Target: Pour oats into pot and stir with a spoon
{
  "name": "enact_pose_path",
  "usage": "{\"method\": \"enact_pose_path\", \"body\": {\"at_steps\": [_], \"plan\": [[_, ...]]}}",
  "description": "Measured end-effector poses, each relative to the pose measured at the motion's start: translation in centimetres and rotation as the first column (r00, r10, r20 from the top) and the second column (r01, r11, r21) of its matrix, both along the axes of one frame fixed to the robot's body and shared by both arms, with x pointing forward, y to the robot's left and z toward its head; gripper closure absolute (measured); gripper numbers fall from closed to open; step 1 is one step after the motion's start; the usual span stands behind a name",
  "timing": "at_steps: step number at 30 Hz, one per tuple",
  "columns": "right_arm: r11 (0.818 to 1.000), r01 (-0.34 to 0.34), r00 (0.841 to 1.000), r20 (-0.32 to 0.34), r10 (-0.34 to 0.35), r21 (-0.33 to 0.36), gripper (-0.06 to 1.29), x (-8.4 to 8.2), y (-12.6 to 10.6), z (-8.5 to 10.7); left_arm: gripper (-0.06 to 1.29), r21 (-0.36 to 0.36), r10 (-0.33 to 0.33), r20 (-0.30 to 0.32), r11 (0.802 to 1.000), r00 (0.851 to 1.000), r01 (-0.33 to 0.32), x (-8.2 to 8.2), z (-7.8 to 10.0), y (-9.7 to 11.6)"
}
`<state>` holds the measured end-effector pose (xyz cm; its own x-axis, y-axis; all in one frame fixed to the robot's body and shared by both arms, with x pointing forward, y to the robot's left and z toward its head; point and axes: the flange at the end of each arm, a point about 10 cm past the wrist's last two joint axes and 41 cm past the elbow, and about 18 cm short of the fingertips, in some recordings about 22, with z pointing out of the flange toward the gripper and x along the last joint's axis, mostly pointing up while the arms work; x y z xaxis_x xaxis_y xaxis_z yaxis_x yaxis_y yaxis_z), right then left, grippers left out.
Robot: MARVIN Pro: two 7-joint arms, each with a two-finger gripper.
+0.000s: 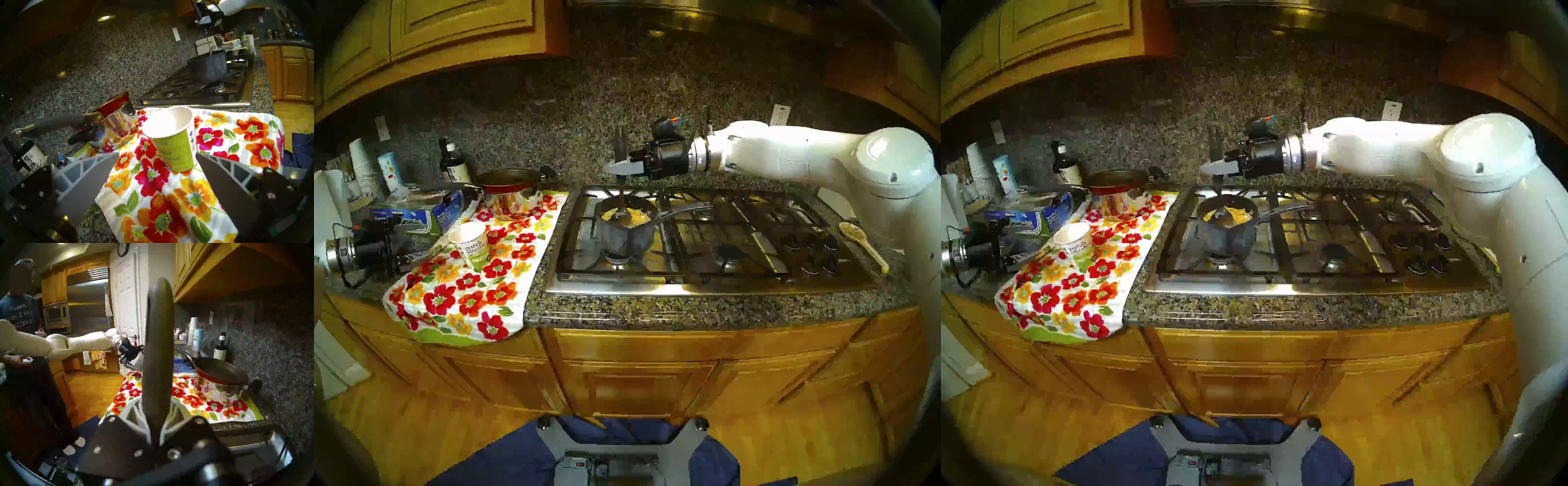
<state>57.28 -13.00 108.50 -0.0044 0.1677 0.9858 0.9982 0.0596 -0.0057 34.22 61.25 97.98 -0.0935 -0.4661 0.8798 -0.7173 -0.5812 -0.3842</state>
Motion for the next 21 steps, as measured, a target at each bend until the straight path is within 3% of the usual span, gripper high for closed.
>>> {"method": "enact_pose_path", "body": {"at_steps": [9,21], "plan": [[1.000,0.017,1.000,0.009,-0.017,0.007,1.25,0.6,1.4,-0.4,0.02,0.000,0.000,0.000,1.000,1.000,0.000,0.0,0.0,0.0],[0.997,0.083,0.996,0.031,-0.083,-0.005,1.25,2.2,1.4,-0.4,0.02,0.000,0.000,0.001,1.000,1.000,0.000,0.0,0.0,0.0]]}}
